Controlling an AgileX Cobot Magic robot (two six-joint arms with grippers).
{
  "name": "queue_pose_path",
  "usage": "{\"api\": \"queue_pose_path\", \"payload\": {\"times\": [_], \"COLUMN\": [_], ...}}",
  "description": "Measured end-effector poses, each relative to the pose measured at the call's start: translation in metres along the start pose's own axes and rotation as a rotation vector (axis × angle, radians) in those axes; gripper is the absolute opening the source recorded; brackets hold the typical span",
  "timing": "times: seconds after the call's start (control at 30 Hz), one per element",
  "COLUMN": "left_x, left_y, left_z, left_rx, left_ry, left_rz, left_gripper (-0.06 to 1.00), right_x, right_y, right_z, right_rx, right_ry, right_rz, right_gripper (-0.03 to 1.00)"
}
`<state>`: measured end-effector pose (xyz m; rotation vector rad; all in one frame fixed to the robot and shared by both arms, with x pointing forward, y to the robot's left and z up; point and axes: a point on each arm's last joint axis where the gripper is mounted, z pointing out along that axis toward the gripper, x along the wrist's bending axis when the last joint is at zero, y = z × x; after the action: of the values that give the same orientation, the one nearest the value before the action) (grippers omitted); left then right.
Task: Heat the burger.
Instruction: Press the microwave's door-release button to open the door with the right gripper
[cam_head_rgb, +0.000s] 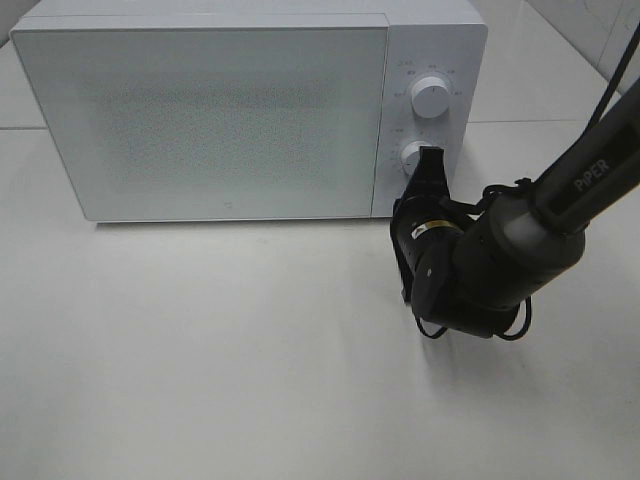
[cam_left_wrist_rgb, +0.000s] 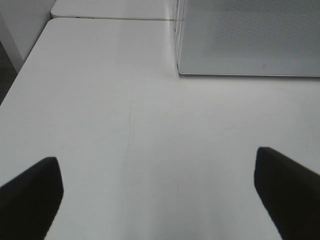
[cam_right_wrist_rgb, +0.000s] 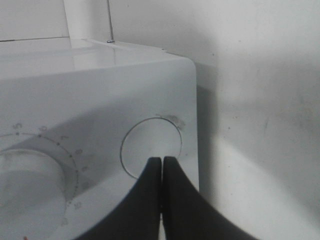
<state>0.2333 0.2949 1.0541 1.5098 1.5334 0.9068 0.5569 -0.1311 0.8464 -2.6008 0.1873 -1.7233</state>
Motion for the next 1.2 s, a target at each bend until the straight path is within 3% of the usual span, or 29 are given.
{"api": "queue_pose_path", "payload": {"times": [0.4,1.2], "left_x": [0.000,0.000], "left_y": [0.000,0.000], "left_z": [0.000,0.000], "left_rx": [0.000,0.000], "left_ry": [0.000,0.000], "left_rz": [0.000,0.000], "left_gripper": [0.96,0.96], "right_x": [0.008,0.007], "right_y": [0.010,0.004], "right_z": [0.012,0.019], "right_rx": [-0.044,-0.022], "right_ry": [-0.020,-0.018], "right_rz": [0.022,0.016], "right_gripper": [0.01,0.01]}}
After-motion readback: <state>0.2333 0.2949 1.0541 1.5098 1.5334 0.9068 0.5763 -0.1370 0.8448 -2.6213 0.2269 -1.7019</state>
